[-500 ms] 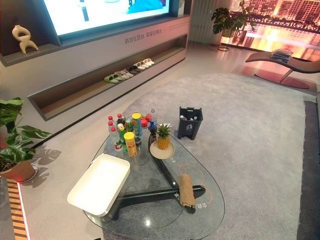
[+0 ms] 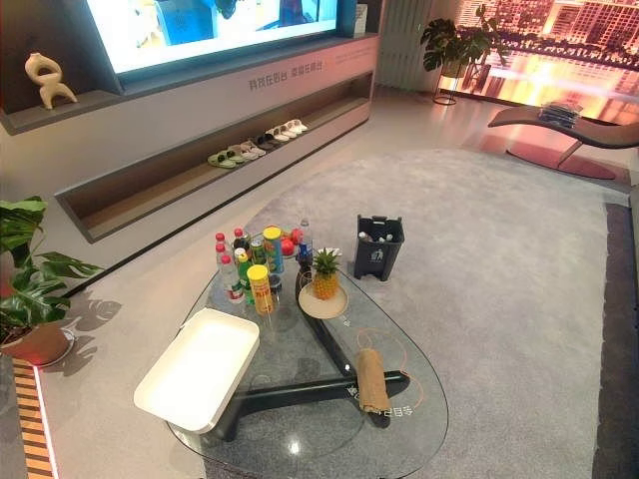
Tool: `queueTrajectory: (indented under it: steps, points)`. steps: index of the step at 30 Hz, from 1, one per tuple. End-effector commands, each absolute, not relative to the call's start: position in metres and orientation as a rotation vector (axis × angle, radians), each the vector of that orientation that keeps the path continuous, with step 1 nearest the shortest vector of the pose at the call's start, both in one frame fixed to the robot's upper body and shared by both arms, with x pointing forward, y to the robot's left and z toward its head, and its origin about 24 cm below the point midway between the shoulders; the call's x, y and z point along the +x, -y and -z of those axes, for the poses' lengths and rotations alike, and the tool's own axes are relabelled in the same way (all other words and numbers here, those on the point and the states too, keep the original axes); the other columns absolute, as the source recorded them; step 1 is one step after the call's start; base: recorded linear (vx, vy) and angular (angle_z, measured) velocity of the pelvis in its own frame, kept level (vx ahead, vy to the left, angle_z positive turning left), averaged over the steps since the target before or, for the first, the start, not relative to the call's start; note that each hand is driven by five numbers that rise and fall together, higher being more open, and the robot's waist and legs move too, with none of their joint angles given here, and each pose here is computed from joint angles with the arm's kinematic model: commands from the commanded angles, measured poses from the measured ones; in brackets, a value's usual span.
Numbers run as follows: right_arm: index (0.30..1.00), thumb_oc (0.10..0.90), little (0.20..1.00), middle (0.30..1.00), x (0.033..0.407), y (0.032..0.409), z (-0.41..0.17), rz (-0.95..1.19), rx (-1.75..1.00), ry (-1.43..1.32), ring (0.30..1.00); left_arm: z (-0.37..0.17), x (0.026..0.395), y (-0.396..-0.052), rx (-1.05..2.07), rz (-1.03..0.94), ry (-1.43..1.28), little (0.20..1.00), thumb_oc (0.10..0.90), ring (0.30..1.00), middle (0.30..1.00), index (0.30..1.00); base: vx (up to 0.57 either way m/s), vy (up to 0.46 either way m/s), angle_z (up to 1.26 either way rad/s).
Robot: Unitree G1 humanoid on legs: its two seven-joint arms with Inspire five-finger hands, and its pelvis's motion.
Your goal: Wipe the table with a cloth and put it in the basket.
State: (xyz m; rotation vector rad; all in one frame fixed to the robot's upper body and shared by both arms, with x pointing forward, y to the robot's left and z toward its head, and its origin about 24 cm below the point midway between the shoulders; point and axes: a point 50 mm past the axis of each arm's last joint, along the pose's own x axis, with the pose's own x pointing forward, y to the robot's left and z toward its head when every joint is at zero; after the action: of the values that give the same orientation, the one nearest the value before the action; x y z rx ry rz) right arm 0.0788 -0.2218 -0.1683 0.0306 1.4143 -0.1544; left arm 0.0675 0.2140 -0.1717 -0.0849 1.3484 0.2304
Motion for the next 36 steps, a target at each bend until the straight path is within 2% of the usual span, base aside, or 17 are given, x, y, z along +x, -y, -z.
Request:
queueTrajectory:
  steps: [1, 11, 21, 33, 36]
  points:
    - [0.900, 0.800, 0.900, 0.900, 0.057, 0.211, 0.174, 0.105, -0.020, -1.533, 0.900, 0.174, 0.069, -0.204, -0.082, -0.214, -1.384, 0.900, 0.800, 0.900, 0.900, 0.900, 0.00, 0.000, 0.00]
    - [0.900, 0.800, 0.900, 0.900, 0.057, 0.212, 0.174, 0.082, -0.035, -1.512, 0.900, 0.172, 0.071, -0.211, -0.049, -0.238, -1.365, 0.900, 0.800, 0.900, 0.900, 0.900, 0.00, 0.000, 0.00]
    - [0.900, 0.800, 0.900, 0.900, 0.078, 0.214, 0.170, 0.144, -0.072, -1.362, 0.900, 0.172, 0.070, -0.215, 0.006, -0.259, -1.354, 0.900, 0.800, 0.900, 0.900, 0.900, 0.02, -0.002, -0.03]
    - [0.900, 0.800, 0.900, 0.900, 0.140, 0.218, 0.148, 0.311, -0.148, -0.979, 0.900, 0.167, 0.099, -0.204, 0.021, -0.231, -1.234, 0.900, 0.800, 0.900, 0.900, 0.900, -0.03, 0.015, -0.04]
    - [0.900, 0.800, 0.900, 0.900, 0.182, 0.216, 0.124, 0.335, -0.165, -0.773, 0.900, 0.161, 0.121, -0.201, 0.022, -0.223, -1.162, 0.900, 0.800, 0.900, 0.900, 0.900, -0.20, -0.001, -0.02]
